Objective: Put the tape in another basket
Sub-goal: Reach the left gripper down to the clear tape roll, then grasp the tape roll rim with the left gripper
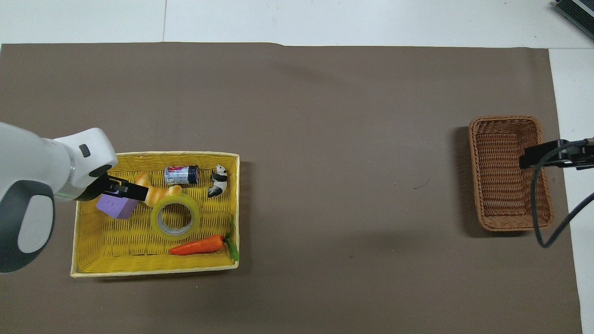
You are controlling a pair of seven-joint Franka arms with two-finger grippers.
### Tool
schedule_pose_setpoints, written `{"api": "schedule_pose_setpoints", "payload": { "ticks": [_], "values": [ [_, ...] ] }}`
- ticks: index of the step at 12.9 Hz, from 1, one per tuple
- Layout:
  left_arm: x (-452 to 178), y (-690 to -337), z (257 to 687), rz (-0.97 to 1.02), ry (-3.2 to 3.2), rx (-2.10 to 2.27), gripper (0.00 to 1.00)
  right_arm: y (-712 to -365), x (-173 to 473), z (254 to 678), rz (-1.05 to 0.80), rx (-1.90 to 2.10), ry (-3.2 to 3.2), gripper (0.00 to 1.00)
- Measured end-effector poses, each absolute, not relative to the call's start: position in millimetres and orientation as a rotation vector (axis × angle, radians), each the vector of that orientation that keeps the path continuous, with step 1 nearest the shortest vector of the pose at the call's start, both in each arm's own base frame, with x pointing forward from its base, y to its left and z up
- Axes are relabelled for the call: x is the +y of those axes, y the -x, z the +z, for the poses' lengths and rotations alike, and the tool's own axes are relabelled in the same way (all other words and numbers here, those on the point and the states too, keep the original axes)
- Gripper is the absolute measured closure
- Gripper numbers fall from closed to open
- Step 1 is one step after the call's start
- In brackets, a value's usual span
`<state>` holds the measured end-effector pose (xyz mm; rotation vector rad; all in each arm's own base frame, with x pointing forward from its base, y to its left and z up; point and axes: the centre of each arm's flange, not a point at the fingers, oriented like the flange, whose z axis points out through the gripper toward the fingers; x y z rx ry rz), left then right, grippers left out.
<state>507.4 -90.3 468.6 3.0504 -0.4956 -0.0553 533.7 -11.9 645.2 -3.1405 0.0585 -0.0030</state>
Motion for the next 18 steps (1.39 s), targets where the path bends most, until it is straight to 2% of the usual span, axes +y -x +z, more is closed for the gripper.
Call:
{"api": "schedule_pose_setpoints", "payload": {
  "ticks": [8,12,14,15,17,18],
  "values": [
    [-85,-472,375,-0.277,-2.98,-0.394,0.0,-534,-12,645,-0.003,0.059,3.141,0.0],
    [-81,-460,347,-0.239,-2.965,-0.332,0.0,-534,-12,645,-0.003,0.059,3.141,0.0],
    [-78,-456,341,-0.229,-2.967,-0.319,0.22,-534,-12,645,-0.002,0.059,3.141,0.0],
    [-77,-455,341,-0.226,-2.967,-0.316,0.4,-534,-12,645,-0.002,0.059,3.141,0.0],
    [-76,-454,340,-0.225,-2.958,-0.257,0.67,-534,-12,645,-0.002,0.059,3.141,0.0],
    [-75,-453,339,-0.234,-2.951,-0.228,0.76,-534,-12,645,-0.002,0.059,3.141,0.0]
  ]
}}
